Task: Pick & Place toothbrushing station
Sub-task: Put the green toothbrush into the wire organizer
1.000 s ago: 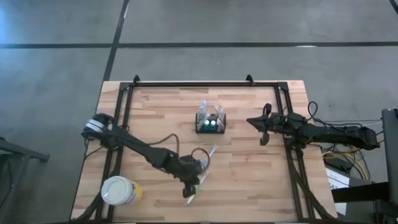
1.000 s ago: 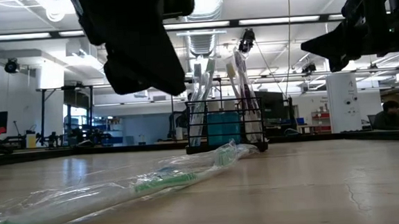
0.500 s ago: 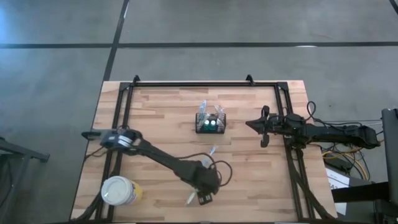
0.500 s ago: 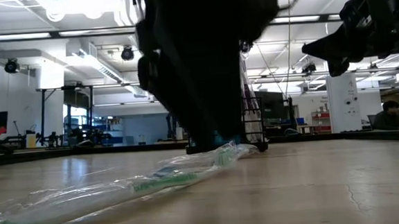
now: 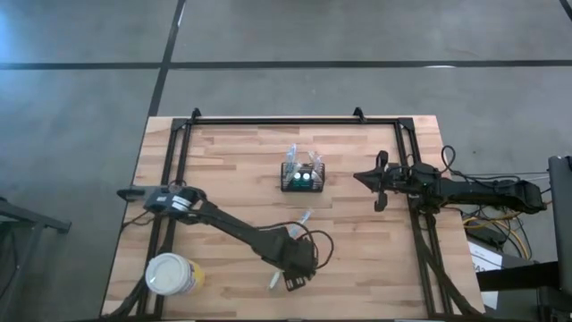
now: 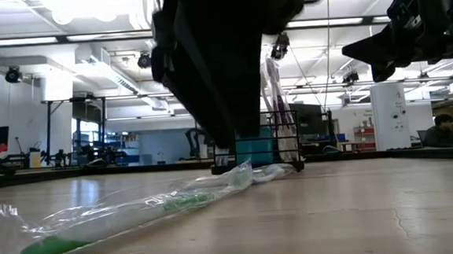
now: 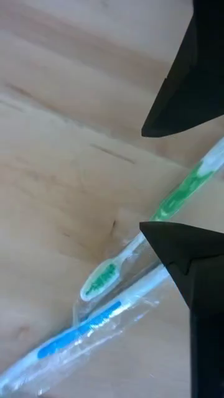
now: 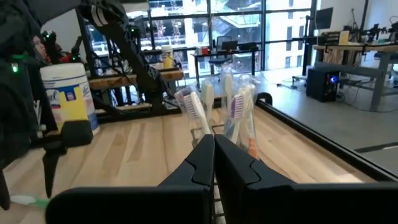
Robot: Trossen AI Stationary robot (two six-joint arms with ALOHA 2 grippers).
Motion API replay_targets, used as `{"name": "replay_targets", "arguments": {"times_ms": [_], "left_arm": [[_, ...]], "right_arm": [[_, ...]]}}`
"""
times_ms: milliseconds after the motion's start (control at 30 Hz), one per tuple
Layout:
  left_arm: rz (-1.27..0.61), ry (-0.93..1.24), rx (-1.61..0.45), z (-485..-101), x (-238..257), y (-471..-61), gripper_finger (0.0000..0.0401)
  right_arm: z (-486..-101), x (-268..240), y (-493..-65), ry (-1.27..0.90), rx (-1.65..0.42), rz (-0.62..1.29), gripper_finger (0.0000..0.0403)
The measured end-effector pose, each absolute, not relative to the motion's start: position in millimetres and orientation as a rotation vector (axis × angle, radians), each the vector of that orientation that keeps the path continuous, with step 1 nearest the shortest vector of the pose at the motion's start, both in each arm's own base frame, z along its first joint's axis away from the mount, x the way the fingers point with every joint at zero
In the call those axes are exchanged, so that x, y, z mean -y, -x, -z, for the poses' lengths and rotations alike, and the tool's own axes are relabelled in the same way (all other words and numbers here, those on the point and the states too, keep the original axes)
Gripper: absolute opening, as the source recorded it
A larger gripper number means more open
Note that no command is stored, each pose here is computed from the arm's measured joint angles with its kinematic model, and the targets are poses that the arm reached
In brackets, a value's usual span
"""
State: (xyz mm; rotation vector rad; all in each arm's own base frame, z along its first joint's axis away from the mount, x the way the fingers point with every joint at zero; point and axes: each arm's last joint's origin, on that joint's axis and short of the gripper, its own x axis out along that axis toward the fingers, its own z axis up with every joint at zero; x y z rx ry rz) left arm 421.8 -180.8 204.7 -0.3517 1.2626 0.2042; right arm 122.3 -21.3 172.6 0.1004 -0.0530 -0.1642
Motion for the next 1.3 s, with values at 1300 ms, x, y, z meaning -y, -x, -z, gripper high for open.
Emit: {"name": "replay_targets", "arguments": {"times_ms": [1300], "left_arm": [[-0.006,0.021,-1.379,-166,172,-406,0.0221]], "right_arm": [[-172,21,-122,-0.117,0.049,0.164,0.0008]]}}
